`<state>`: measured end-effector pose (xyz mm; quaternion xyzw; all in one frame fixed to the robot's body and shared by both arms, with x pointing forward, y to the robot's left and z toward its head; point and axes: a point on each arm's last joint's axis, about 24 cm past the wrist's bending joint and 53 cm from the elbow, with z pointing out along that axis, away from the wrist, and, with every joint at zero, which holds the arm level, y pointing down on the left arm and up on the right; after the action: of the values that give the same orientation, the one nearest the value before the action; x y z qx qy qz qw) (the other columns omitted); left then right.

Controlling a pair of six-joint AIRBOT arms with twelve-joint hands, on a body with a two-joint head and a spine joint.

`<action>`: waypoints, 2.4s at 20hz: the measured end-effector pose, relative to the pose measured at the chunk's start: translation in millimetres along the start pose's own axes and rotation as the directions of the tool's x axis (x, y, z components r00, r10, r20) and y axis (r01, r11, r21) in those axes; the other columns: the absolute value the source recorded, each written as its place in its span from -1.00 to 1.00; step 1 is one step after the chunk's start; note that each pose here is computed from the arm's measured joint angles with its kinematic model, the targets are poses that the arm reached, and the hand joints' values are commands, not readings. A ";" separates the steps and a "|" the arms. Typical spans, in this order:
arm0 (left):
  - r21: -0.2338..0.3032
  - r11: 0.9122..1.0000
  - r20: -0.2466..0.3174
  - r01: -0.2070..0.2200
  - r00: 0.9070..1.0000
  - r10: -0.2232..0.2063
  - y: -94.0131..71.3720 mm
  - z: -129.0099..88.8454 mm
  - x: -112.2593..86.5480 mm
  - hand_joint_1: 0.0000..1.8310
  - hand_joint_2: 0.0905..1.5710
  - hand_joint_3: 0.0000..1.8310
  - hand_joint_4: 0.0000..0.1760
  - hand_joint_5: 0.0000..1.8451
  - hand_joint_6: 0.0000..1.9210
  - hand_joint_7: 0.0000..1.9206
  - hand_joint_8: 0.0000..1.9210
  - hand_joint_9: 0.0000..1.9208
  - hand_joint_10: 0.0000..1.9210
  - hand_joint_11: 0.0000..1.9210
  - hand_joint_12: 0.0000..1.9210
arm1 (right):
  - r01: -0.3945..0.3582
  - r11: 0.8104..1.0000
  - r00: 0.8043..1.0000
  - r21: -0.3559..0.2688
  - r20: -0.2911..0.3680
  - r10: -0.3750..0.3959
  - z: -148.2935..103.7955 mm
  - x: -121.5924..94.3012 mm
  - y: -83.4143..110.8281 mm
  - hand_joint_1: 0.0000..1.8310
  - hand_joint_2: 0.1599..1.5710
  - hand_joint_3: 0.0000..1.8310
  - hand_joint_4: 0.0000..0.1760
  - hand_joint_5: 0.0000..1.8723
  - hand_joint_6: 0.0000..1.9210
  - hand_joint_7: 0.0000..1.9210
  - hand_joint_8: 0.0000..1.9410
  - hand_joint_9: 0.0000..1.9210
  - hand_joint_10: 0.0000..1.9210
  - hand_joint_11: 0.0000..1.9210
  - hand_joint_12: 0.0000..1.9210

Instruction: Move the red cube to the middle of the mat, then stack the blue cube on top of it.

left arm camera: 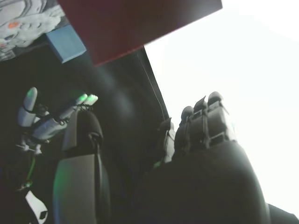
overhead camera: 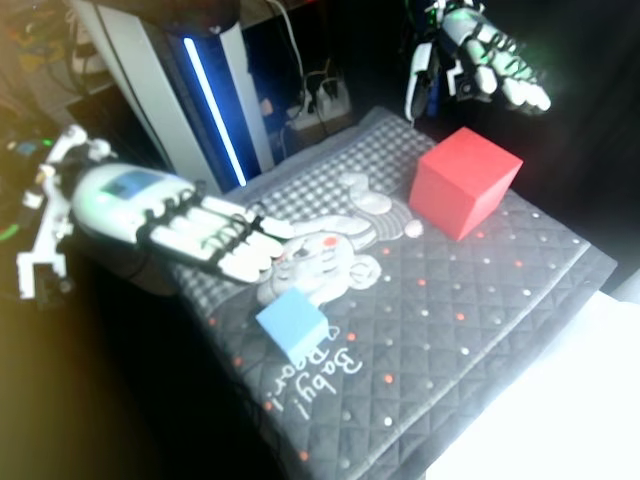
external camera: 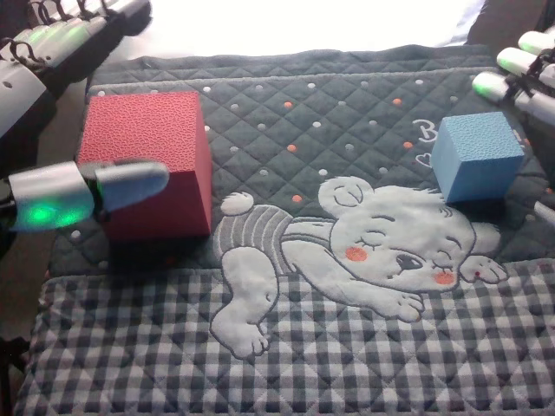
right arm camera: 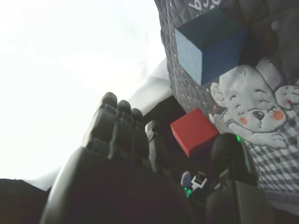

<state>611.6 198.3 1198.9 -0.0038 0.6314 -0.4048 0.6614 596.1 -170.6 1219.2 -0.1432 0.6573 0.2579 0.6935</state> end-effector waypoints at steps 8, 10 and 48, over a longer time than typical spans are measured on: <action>-0.089 0.996 -0.037 -0.019 0.999 0.016 24.0 28.0 0.0 -0.29 0.08 -1.00 -0.34 -1.00 -1.00 -1.00 -1.00 -1.00 -1.00 -1.00 -1.00 | -0.022 1.000 1.000 0.017 -0.003 0.022 1.1 3.1 -3.1 -0.46 0.58 -1.00 -1.00 -1.00 -1.00 -1.00 -1.00 -1.00 -1.00 -1.00 -0.99; -0.132 0.991 -0.091 -0.019 0.996 0.007 35.5 32.3 19.3 -0.25 0.07 -1.00 -0.40 -1.00 -1.00 -1.00 -1.00 -1.00 -1.00 -1.00 -1.00 | -0.023 1.000 1.000 0.019 -0.009 0.023 1.4 6.6 -4.1 -0.47 0.59 -1.00 -1.00 -1.00 -1.00 -1.00 -1.00 -1.00 -1.00 -1.00 -1.00; -0.031 0.981 -0.294 0.192 0.936 -0.193 -23.9 127.5 137.9 -0.37 0.08 -1.00 0.97 -1.00 -1.00 -1.00 -1.00 -1.00 -1.00 -1.00 -1.00 | -0.051 0.998 0.998 0.027 -0.041 0.052 1.6 20.4 -5.5 -0.50 0.64 -1.00 -1.00 -1.00 -1.00 -1.00 -1.00 -1.00 -1.00 -1.00 -0.84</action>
<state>688.6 43.2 1122.3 -0.0056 0.7200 -0.4629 0.5169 600.5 -170.9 1198.5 -0.1227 0.6784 0.2640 0.6746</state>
